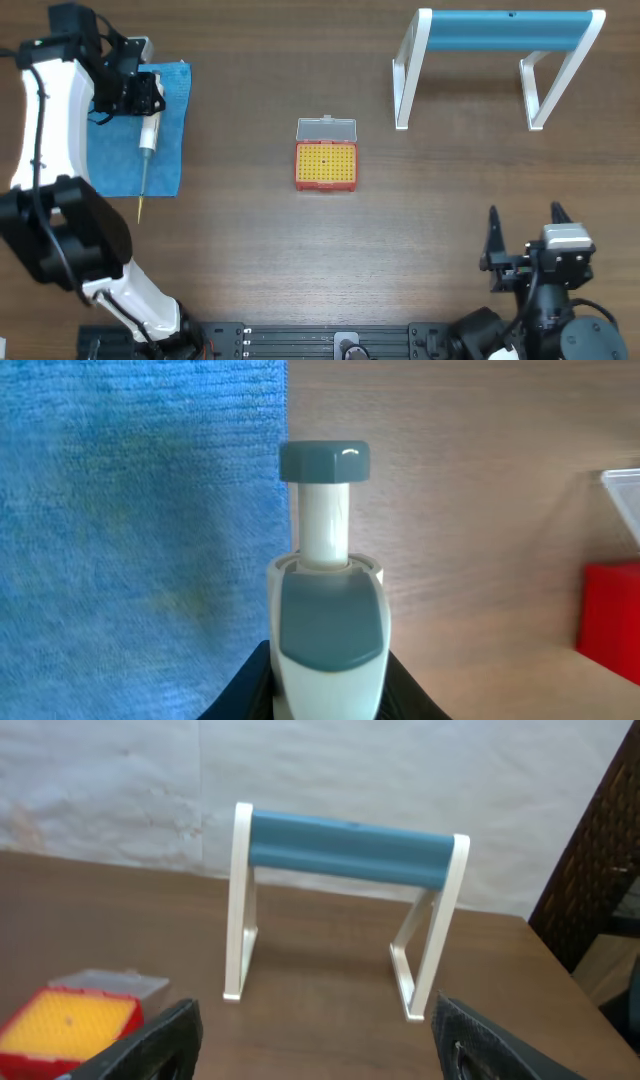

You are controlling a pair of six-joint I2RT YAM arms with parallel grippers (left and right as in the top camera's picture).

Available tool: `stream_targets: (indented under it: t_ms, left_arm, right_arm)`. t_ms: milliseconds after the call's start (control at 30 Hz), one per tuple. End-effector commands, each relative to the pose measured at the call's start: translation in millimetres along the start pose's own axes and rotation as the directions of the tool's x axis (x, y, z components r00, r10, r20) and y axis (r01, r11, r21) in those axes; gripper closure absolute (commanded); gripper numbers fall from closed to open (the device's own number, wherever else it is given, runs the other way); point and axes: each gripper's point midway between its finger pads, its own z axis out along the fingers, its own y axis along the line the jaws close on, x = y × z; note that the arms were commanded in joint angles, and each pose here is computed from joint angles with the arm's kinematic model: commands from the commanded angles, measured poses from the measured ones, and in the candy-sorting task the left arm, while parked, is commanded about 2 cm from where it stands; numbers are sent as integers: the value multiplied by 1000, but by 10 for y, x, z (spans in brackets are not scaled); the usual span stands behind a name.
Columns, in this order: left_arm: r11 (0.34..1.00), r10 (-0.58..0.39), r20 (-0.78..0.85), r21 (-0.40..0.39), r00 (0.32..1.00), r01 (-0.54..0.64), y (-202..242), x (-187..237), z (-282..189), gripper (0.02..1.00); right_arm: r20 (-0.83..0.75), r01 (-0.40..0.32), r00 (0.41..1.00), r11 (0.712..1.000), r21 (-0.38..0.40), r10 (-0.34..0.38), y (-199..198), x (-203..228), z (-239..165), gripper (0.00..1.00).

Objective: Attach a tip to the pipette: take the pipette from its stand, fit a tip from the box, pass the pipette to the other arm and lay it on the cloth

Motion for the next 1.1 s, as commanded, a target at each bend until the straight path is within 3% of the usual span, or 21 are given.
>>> stream_targets:
  t_ms: [33, 467, 700, 1100]
  left_arm:
    - [998, 50, 60, -46, 997, -47, 159, -375, 51, 993]
    - [991, 16, 97, -130, 995, -3, 701, -691, 387, 991]
    - [993, -3, 76, -118, 997, 12, 829, -701, 845, 991]
    - [992, -28, 39, -122, 999, 33, 916, -625, 1131, 991]
  right_arm:
    - [3, 10, 1000, 1000, 12, -10, 74, 324, 156, 240]
    - [283, -99, 953, 994, -52, 110, 551, 844, 849, 240]
    - [220, -64, 972, 994, -85, 82, 661, 1073, 919, 240]
    - [221, -63, 972, 994, -92, 82, 674, 1071, 918, 240]
